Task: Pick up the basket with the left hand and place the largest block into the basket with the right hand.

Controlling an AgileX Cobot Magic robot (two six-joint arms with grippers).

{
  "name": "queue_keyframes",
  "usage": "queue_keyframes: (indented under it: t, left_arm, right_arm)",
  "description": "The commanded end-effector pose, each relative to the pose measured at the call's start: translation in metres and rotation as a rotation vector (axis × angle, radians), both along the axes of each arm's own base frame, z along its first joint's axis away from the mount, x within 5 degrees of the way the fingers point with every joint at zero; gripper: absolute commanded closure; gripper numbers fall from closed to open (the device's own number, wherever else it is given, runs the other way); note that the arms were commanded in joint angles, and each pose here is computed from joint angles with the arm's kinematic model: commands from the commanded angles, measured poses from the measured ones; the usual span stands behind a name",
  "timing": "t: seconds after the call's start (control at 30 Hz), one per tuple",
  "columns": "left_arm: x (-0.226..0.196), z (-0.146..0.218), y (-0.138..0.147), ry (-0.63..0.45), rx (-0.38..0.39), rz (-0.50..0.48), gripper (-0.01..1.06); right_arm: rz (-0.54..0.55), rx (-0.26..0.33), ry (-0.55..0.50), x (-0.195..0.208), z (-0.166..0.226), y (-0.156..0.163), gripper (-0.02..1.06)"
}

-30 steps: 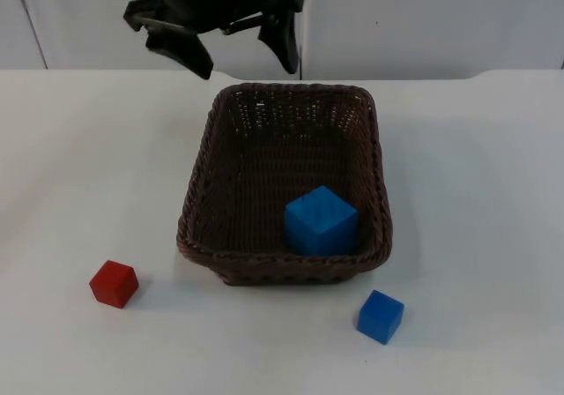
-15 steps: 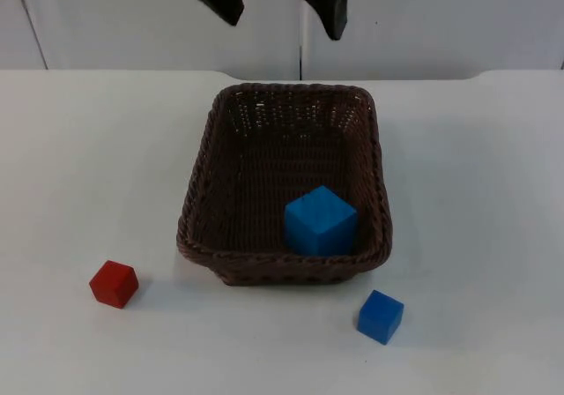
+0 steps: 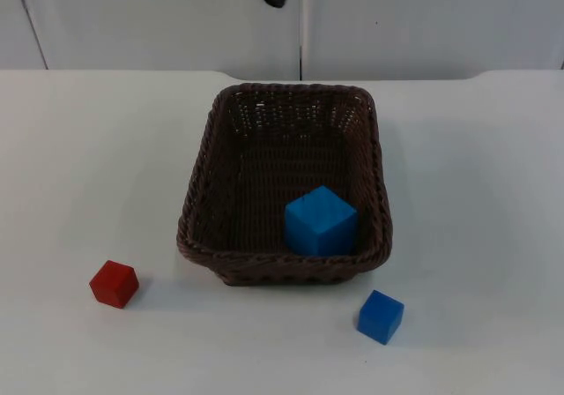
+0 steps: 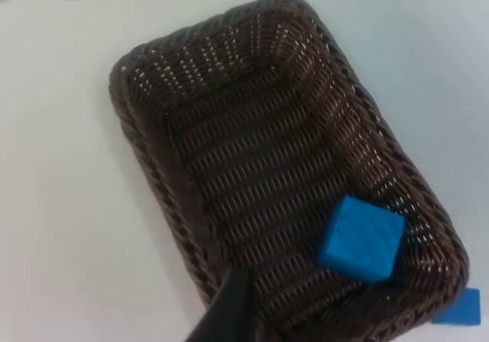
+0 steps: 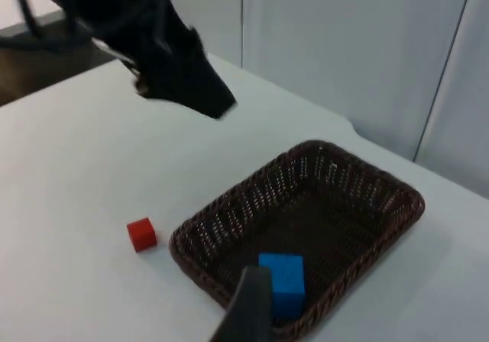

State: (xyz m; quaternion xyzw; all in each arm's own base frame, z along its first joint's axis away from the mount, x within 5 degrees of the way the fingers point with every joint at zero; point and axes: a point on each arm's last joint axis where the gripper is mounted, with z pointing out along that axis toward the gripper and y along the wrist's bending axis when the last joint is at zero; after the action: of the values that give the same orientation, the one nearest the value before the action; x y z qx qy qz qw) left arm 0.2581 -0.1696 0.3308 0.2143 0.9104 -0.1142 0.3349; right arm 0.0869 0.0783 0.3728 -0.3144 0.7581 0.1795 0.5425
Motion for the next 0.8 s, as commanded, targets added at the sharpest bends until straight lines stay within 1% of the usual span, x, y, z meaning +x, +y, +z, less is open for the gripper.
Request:
queue_keyframes:
  t: [0.0, 0.07, 0.1, 0.27, 0.3, 0.43, 0.53, 0.63, 0.77]
  left_arm:
    - [-0.015, 0.007, 0.008, -0.048, -0.027, -0.004, 0.16]
    - [-0.029, 0.008, 0.017, -0.075, -0.042, -0.008, 0.16]
    - [-0.029, 0.008, 0.017, -0.075, -0.042, -0.008, 0.16]
    - [-0.061, 0.011, 0.039, -0.147, -0.076, -0.017, 0.16]
    - [-0.061, 0.011, 0.039, -0.147, -0.076, -0.017, 0.16]
    - [-0.089, 0.009, 0.058, -0.178, -0.095, -0.018, 0.16]
    - [-0.099, 0.005, 0.065, -0.189, -0.086, -0.030, 0.16]
    - [-0.109, 0.002, 0.072, -0.203, -0.093, -0.032, 0.16]
    - [-0.130, -0.003, 0.086, -0.212, -0.094, -0.035, 0.16]
  right_arm:
    - [-0.002, -0.010, 0.009, 0.000, -0.006, 0.000, 0.29]
    - [-0.002, -0.034, 0.033, 0.001, -0.018, 0.001, 0.29]
    - [-0.002, -0.034, 0.033, 0.001, -0.018, 0.001, 0.29]
    - [-0.003, -0.074, 0.087, 0.002, -0.040, 0.002, 0.29]
    - [-0.003, -0.074, 0.087, 0.002, -0.040, 0.002, 0.29]
    - [-0.003, -0.084, 0.100, 0.002, -0.046, 0.002, 0.29]
    - [-0.003, -0.083, 0.100, 0.002, -0.046, 0.003, 0.29]
    - [-0.003, -0.090, 0.103, 0.002, -0.047, 0.002, 0.29]
    - [-0.003, -0.107, 0.111, 0.002, -0.051, 0.002, 0.29]
